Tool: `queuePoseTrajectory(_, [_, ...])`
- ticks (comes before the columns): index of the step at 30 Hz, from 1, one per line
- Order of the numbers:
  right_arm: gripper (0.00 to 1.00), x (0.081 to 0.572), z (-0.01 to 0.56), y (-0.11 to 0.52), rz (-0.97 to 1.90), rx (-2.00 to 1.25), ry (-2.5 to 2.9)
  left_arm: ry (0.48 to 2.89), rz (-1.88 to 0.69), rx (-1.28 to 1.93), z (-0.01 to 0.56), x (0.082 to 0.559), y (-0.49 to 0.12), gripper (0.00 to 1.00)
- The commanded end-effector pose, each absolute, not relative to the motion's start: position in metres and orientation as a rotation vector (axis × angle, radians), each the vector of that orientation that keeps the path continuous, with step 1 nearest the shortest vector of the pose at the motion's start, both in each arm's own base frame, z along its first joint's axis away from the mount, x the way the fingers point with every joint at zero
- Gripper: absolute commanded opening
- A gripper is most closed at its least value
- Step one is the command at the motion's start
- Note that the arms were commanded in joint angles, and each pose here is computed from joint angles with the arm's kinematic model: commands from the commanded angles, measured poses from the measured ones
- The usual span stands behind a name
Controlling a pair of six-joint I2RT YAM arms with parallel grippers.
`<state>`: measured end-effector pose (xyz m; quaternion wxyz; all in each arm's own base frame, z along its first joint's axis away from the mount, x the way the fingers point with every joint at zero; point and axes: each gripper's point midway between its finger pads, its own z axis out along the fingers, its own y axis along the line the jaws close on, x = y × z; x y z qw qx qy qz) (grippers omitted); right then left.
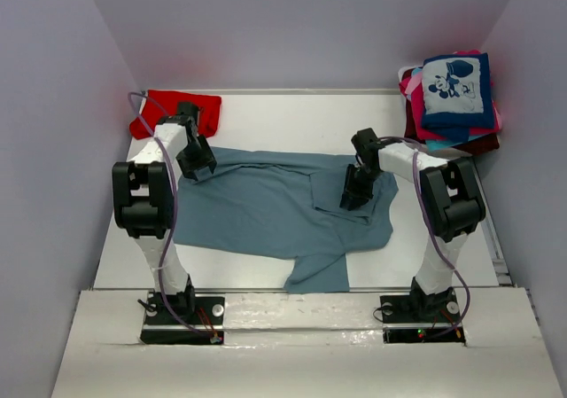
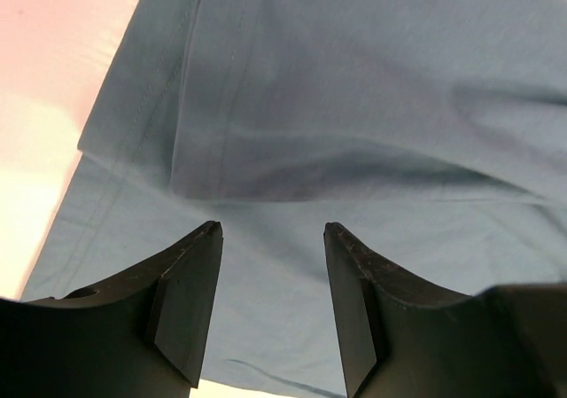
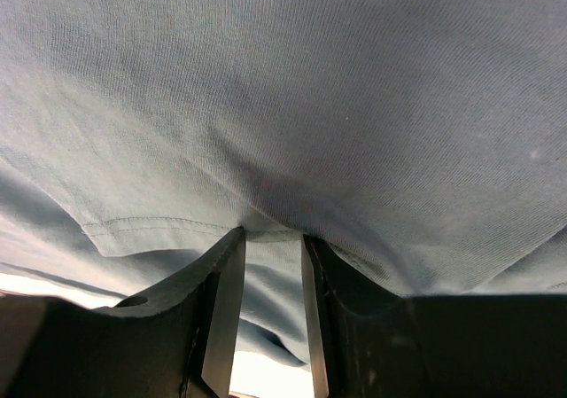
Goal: Fold and stack the t-shirts
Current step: Fold the flattened tshirt in 1/3 of the way
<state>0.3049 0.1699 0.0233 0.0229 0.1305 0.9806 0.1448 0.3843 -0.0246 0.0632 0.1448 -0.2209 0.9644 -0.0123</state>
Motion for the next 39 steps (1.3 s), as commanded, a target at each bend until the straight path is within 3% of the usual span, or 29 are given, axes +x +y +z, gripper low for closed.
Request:
queuePoseTrajectory(1, [0.37, 0.302, 0.002, 0.171, 0.433, 0.375, 3.057, 2.751, -0.042, -0.647, 0.069, 0.4, -0.017, 0.61])
queuePoseTrajectory(20, [0.37, 0.287, -0.015, 0.158, 0.368, 0.394, 3.095, 2.74, -0.018, -0.729, 0.066, 0.394, 0.014, 0.61])
queuePoseTrajectory(39, [0.37, 0.286, -0.008, 0.149, 0.354, 0.41, 3.076, 2.802, -0.104, -0.753, 0.04, 0.385, 0.004, 0.61])
